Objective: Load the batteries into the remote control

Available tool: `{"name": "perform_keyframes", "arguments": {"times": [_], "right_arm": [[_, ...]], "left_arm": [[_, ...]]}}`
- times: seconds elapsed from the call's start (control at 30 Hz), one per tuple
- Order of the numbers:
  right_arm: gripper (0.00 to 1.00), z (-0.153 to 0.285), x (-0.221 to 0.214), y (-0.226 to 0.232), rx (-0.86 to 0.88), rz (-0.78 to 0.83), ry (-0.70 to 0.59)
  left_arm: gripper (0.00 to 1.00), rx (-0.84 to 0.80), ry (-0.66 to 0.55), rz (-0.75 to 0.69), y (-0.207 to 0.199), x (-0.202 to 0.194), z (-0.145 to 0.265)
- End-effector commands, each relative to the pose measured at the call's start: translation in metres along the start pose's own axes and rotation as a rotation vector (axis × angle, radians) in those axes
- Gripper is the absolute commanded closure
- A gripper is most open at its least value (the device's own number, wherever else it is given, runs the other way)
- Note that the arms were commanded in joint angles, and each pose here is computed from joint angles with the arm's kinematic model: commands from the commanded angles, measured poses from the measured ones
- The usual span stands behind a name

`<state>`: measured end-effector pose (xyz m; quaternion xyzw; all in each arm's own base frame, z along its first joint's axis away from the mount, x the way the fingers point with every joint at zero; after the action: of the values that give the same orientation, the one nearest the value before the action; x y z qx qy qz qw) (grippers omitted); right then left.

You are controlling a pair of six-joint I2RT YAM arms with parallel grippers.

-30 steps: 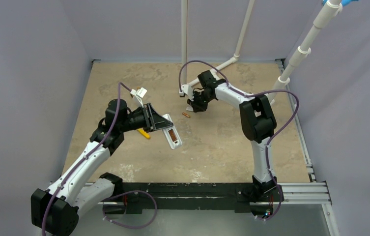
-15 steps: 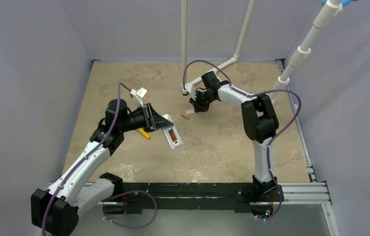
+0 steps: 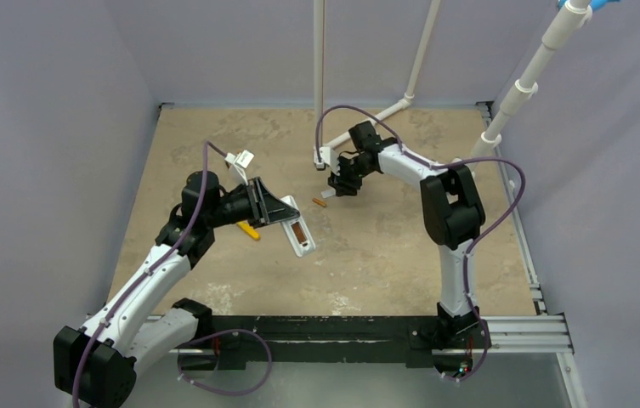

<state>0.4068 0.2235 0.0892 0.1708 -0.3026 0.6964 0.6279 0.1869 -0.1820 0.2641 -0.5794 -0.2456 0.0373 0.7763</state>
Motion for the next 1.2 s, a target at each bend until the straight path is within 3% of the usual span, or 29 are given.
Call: {"name": "perform_keyframes", "arguments": {"times": [0.0, 0.4, 0.77, 0.97, 1.1, 1.17], "right_arm": [[0.54, 0.007, 0.015, -0.018, 0.010, 0.091, -0.028], [0.53, -0.019, -0.006, -0.010, 0.194, 0.054, 0.045], [0.61, -0.013, -0.010, 0.021, 0.302, 0.061, 0.131], [0.74, -0.014, -0.007, 0.041, 0.314, 0.059, 0.152], [0.95, -0.011, -0.004, 0.049, 0.323, 0.051, 0.139], [1.00, -0.008, -0.001, 0.053, 0.325, 0.045, 0.117]], "left_arm": [[1.00, -0.068, -0.033, -0.077, -0.019, 0.009, 0.004], [1.00, -0.044, -0.028, -0.054, -0.015, 0.008, 0.005], [1.00, -0.048, -0.024, -0.055, -0.014, 0.009, 0.003], [1.00, -0.043, -0.014, -0.044, -0.010, 0.007, 0.002], [1.00, -0.043, -0.010, -0.043, -0.010, 0.006, 0.003], [1.00, -0.058, -0.020, -0.058, -0.011, 0.008, 0.003]]}}
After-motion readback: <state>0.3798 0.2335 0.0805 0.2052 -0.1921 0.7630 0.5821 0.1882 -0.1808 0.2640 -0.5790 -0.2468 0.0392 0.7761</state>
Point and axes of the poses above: each gripper's point midway between its finger pads, its own z axis back along the fingers, its own y axis along the line the jaws close on, x = y × z, the point moved 6 cm from there along z, back along the fingers, and after that the axes turned 7 degrees about z, right-handed, at the moved point
